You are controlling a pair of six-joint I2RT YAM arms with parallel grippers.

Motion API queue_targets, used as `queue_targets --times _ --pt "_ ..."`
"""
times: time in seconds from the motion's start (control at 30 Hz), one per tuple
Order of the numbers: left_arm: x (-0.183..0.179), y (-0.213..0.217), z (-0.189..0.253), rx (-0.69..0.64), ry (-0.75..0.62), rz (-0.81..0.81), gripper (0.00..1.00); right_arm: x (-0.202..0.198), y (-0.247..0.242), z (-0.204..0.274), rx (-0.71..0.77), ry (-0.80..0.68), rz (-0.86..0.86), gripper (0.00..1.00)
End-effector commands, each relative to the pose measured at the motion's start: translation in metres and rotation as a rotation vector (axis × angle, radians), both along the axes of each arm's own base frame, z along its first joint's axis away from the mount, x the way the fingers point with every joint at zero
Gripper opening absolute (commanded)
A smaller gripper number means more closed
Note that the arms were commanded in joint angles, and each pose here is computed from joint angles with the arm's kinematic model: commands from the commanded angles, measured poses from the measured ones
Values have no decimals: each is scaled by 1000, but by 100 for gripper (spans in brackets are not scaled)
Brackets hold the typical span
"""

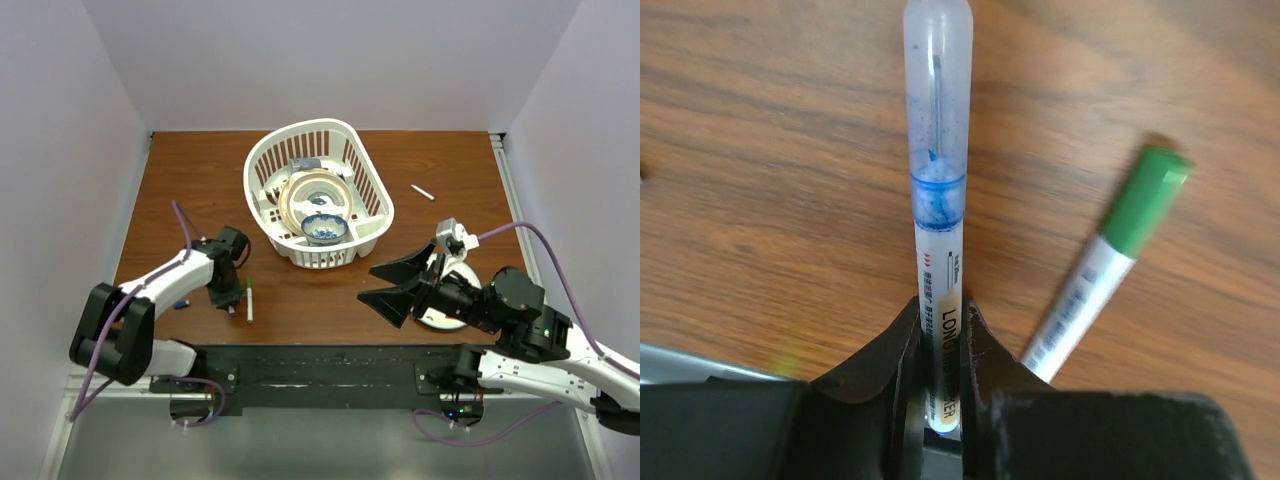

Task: Insert the pens into the pen caps

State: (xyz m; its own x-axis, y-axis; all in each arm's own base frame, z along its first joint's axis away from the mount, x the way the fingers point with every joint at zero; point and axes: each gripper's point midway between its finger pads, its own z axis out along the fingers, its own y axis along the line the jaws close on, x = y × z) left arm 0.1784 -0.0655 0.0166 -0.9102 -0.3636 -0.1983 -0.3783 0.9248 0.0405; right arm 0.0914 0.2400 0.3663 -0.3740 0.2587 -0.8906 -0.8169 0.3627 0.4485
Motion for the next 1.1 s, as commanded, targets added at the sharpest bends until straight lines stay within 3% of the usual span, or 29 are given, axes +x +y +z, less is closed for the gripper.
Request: queue_targets --times 0.0,0.13,0.17,0.4,0.53,0.8,1.0,1.03,1.07 --pt "-4 9 -6 71 70 27 0 -5 -9 27 35 -39 10 72" --pt "-15 17 -11 123 151 15 0 -12 -13 32 68 -34 35 71" --pt "-17 15 -13 112 164 11 4 -13 -14 34 81 -32 36 71" --pt "-21 14 -4 92 148 25 11 -17 -22 41 83 -30 38 70" --pt "-20 12 3 76 140 22 25 -19 -27 43 101 -26 39 70" --pt "-10 -5 9 -7 137 -19 39 -21 -31 40 101 3 36 69" --pt "17 1 61 51 55 -33 43 -21 -35 35 85 23 28 69" --pt "31 2 78 63 -2 -27 57 -20 -32 32 72 28 30 69" --pt "35 4 87 69 -25 -23 64 -20 -32 29 57 35 28 70"
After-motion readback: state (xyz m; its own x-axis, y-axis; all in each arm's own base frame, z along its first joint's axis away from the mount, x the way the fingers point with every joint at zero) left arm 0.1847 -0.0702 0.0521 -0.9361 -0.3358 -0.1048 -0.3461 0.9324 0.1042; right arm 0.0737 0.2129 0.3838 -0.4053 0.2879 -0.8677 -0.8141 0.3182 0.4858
